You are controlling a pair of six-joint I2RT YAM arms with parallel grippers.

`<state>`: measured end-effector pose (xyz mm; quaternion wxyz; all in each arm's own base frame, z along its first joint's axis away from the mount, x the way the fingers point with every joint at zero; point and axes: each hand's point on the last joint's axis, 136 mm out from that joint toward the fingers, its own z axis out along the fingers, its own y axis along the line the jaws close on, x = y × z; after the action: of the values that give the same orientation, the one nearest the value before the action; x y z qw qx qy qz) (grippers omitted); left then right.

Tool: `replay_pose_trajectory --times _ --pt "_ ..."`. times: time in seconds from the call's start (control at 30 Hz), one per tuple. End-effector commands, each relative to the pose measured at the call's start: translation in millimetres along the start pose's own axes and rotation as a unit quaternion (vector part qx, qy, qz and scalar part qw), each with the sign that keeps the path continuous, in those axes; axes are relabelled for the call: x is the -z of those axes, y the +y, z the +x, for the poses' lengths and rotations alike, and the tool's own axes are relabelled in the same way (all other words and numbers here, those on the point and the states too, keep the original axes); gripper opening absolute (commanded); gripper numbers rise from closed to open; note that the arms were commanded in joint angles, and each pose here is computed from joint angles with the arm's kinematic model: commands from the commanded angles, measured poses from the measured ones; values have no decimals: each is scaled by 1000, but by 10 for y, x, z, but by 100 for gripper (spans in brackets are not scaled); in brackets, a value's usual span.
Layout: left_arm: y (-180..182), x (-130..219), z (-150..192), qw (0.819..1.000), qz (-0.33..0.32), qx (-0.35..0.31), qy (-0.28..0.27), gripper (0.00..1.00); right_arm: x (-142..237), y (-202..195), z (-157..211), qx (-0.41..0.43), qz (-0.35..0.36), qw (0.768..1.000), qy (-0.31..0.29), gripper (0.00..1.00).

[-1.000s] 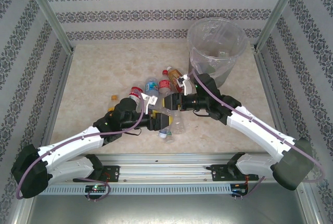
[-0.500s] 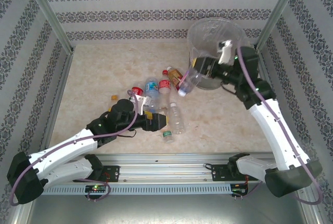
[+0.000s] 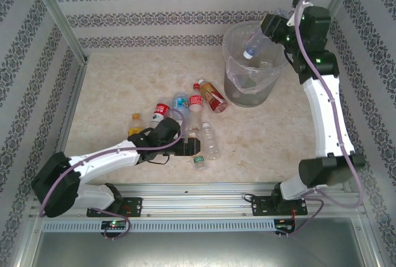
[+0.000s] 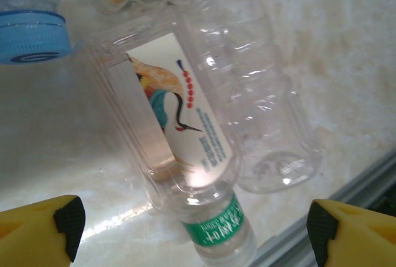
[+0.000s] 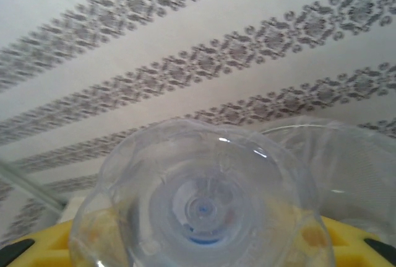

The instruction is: Put the plastic bottles in the bin

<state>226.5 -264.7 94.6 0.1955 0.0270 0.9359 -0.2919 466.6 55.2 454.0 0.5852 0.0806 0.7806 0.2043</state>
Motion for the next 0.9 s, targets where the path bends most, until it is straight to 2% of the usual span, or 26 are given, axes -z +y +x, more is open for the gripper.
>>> replay_pose_trajectory --times 0.0,0.2,0.33,0.43,0.6,0.87 --pt "-22 -81 -55 1000 -17 15 -3 92 -215 -354 35 40 82 996 12 51" --pt "62 -290 6 999 -40 23 22 86 -497 -601 295 62 118 990 54 56" --pt "105 -395 41 998 -48 26 34 83 -521 -644 416 64 119 988 69 82" --pt "100 -470 43 998 -43 27 35 82 -436 -549 459 68 103 990 73 92" --pt "83 -585 53 998 -35 27 42 82 -192 -321 737 80 72 989 98 95" --pt "103 -663 89 998 -29 22 46 68 394 102 1374 77 9 987 138 94"
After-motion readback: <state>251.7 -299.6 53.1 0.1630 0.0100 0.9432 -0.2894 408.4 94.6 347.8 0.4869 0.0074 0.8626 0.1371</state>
